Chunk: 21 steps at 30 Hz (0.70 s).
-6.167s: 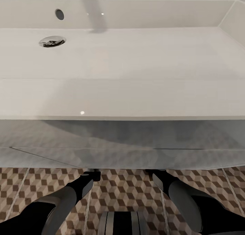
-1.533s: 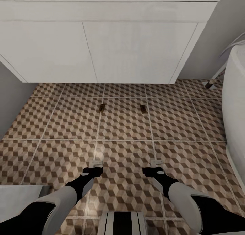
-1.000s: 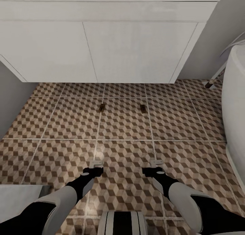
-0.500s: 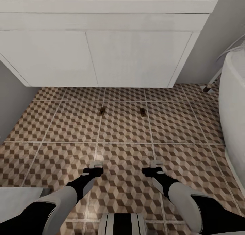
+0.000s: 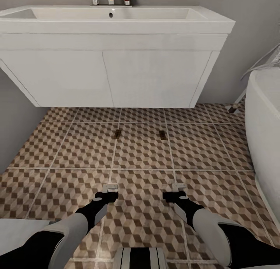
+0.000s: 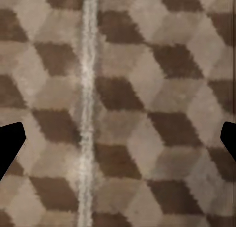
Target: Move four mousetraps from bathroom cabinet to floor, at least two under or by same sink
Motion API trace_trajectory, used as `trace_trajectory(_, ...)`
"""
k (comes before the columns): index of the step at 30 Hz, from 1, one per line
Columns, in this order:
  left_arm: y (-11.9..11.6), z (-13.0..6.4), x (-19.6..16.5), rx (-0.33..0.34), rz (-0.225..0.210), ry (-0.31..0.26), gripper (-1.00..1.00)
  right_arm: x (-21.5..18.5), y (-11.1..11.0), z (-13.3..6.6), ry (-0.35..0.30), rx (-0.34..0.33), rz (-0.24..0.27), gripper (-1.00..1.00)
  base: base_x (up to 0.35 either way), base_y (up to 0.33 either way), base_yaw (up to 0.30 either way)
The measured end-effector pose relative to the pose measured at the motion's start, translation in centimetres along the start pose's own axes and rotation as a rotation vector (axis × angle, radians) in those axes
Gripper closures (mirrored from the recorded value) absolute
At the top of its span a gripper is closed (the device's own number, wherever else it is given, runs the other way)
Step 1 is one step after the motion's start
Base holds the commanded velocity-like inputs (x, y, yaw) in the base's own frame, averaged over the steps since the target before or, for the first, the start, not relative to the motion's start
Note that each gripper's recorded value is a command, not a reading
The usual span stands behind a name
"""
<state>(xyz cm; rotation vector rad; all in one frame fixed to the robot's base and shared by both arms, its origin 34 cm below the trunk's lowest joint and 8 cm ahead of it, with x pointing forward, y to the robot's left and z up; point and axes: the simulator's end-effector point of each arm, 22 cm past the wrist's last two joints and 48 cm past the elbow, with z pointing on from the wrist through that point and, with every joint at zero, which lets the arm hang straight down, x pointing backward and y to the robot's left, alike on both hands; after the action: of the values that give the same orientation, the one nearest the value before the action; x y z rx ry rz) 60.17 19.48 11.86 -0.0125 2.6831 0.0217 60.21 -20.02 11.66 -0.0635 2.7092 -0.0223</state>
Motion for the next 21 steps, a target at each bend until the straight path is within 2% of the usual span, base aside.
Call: trace_trajectory(21, 0.0, -3.0, -5.1, 0.002, -0.003, -0.095, -1.0, -4.8, -0.4, -3.1, -0.085, 0.008, 0.003, -1.0, 0.0, 0.0, 0.0)
